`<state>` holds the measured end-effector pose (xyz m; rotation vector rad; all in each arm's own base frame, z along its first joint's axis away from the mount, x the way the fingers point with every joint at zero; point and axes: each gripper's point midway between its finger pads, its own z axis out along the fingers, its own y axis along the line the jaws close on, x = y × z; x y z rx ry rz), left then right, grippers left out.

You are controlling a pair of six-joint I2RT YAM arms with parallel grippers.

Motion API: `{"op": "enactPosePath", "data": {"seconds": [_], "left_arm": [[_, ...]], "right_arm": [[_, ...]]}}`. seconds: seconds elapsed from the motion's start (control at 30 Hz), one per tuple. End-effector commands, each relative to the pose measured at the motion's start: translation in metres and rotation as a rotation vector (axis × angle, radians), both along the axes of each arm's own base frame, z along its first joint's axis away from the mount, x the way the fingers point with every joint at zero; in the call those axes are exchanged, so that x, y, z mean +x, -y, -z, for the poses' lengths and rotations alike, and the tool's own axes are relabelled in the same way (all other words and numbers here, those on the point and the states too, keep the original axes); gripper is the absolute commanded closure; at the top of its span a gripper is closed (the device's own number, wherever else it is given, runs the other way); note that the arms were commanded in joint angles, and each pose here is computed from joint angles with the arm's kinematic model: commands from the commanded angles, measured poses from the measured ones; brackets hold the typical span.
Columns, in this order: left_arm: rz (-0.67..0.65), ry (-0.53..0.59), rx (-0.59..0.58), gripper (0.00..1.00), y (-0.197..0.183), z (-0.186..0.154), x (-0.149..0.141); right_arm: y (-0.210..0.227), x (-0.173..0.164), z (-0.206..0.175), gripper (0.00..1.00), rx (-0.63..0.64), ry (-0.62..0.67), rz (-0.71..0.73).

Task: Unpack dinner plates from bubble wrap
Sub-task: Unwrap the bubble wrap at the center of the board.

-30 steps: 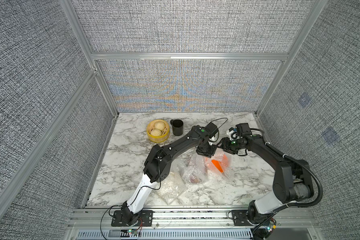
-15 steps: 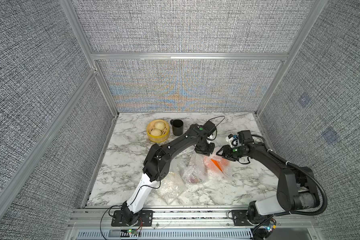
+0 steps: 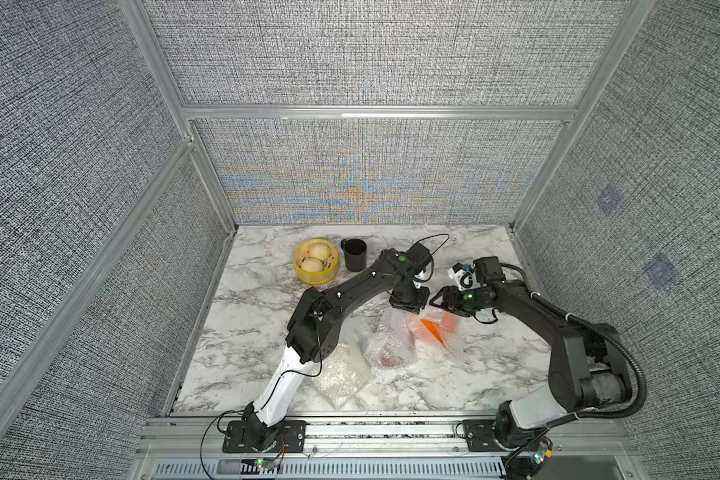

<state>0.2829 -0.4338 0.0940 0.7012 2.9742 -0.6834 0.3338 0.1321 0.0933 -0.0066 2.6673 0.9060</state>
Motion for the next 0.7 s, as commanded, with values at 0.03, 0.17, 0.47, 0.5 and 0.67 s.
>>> {"op": "enactPosePath", "data": {"seconds": [0.03, 0.17, 0.47, 0.5, 0.67], "left_arm": [[-0.002, -0.015, 0.010, 1.00, 0.000, 0.007, -0.001], [-0.004, -0.014, 0.014, 1.00, -0.001, 0.008, 0.000], [-0.010, -0.019, 0.017, 1.00, 0.000, 0.010, 0.002], [-0.012, -0.019, 0.015, 1.00, 0.000, 0.010, 0.002], [-0.042, 0.007, 0.053, 1.00, -0.008, 0.008, 0.007]], "right_arm": [[-0.009, 0.002, -0.005, 0.36, 0.023, 0.072, -0.112], [-0.014, -0.004, -0.004, 0.40, 0.034, 0.114, -0.200], [-0.019, -0.010, -0.001, 0.58, 0.052, 0.149, -0.261], [-0.018, -0.010, 0.000, 0.65, 0.048, 0.145, -0.257], [0.004, -0.009, 0.007, 1.00, -0.089, 0.113, -0.163]]}}
